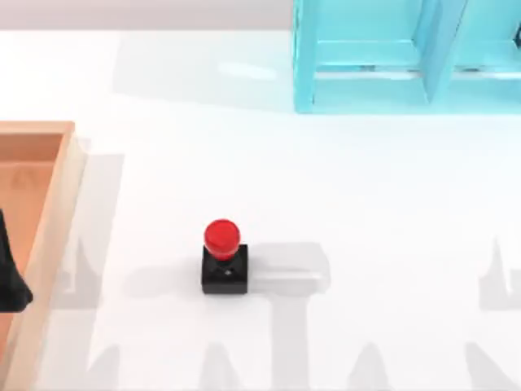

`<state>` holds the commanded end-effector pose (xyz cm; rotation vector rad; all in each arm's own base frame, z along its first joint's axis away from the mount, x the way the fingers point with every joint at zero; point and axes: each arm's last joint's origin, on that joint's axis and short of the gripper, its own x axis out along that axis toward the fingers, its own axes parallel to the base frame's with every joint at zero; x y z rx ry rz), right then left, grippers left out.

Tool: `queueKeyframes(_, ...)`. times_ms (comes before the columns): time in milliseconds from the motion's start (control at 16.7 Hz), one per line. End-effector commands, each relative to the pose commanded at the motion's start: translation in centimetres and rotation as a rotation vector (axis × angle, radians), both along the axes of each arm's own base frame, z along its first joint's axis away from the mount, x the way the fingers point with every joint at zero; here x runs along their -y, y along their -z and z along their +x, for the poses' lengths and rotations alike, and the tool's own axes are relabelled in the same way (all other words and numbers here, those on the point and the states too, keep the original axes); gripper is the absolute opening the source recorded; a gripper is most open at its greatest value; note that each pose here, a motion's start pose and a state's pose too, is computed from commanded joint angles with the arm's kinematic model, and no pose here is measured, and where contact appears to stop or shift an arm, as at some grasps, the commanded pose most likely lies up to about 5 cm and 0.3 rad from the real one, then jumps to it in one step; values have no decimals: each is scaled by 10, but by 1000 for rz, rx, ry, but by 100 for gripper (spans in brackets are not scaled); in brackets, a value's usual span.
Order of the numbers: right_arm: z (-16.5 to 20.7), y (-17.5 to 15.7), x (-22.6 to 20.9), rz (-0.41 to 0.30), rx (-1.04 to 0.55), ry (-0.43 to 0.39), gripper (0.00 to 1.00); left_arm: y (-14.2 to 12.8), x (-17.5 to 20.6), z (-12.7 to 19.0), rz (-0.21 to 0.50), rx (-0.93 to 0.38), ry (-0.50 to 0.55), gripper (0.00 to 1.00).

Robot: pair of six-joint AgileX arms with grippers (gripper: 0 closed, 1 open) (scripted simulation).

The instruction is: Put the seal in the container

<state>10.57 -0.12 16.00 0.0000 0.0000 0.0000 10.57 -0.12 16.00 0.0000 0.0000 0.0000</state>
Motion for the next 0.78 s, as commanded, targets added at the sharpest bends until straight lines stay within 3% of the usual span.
queueKeyframes(360,0,0,0,0,0,0,100,-19,5,1,-45,-89,47,100)
queueKeyframes(600,0,0,0,0,0,0,100,-66,17,13,-123,-308,127,100)
queueKeyframes(780,0,0,0,0,0,0,100,-104,35,42,-166,-560,173,100)
